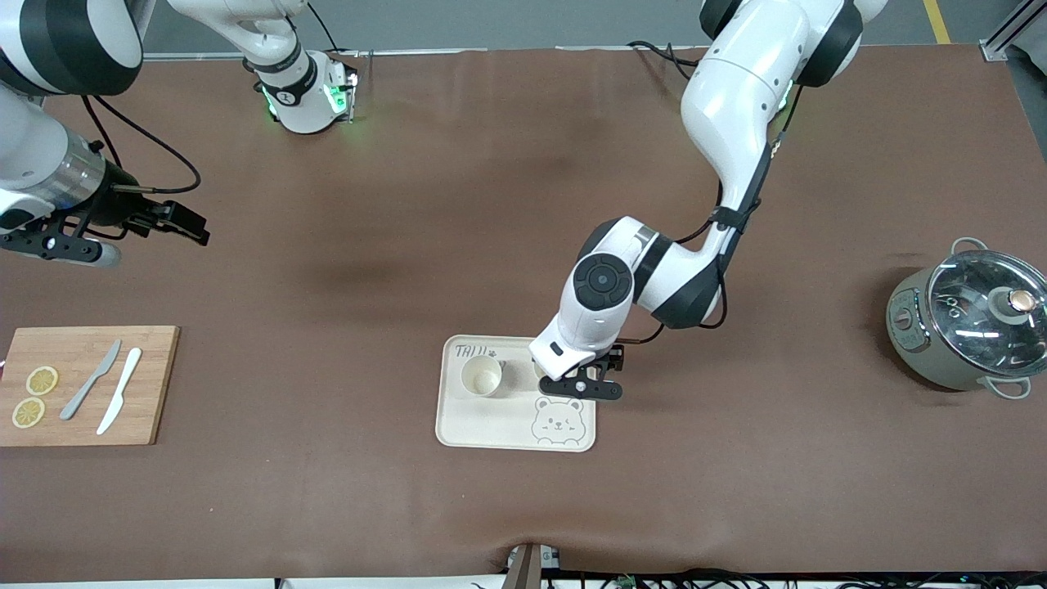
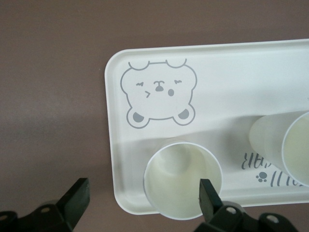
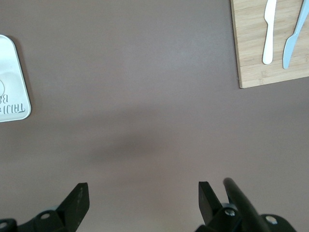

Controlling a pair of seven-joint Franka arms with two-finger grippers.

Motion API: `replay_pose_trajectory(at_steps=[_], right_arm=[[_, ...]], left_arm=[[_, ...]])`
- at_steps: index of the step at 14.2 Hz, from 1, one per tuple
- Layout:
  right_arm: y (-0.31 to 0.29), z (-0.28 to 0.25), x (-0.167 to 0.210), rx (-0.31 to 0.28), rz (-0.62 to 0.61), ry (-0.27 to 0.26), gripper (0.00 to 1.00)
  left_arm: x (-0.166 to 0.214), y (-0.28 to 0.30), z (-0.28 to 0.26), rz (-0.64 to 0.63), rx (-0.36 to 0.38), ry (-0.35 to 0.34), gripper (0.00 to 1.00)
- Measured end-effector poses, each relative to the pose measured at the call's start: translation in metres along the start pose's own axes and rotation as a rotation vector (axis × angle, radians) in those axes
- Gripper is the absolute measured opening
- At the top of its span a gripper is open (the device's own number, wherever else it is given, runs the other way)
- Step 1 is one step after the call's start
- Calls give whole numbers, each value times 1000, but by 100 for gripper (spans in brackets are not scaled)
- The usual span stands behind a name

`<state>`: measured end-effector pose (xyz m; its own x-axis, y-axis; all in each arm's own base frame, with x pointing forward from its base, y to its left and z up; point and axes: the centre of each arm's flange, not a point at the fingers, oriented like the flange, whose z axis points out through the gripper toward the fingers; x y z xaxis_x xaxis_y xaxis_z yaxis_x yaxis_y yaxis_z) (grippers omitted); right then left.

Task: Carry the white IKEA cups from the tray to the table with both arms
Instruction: 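Lower the left gripper onto a white cup and close on it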

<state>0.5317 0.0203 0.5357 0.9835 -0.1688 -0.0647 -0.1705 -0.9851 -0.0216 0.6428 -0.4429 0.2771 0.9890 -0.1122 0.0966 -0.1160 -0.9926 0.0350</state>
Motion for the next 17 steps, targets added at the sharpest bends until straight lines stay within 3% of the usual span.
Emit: replay_pose_trajectory(at_steps=[17], right_arm=[[0,0,0,0,0,0,100]], left_arm=[[1,-8,36,-6,17,-2,100]])
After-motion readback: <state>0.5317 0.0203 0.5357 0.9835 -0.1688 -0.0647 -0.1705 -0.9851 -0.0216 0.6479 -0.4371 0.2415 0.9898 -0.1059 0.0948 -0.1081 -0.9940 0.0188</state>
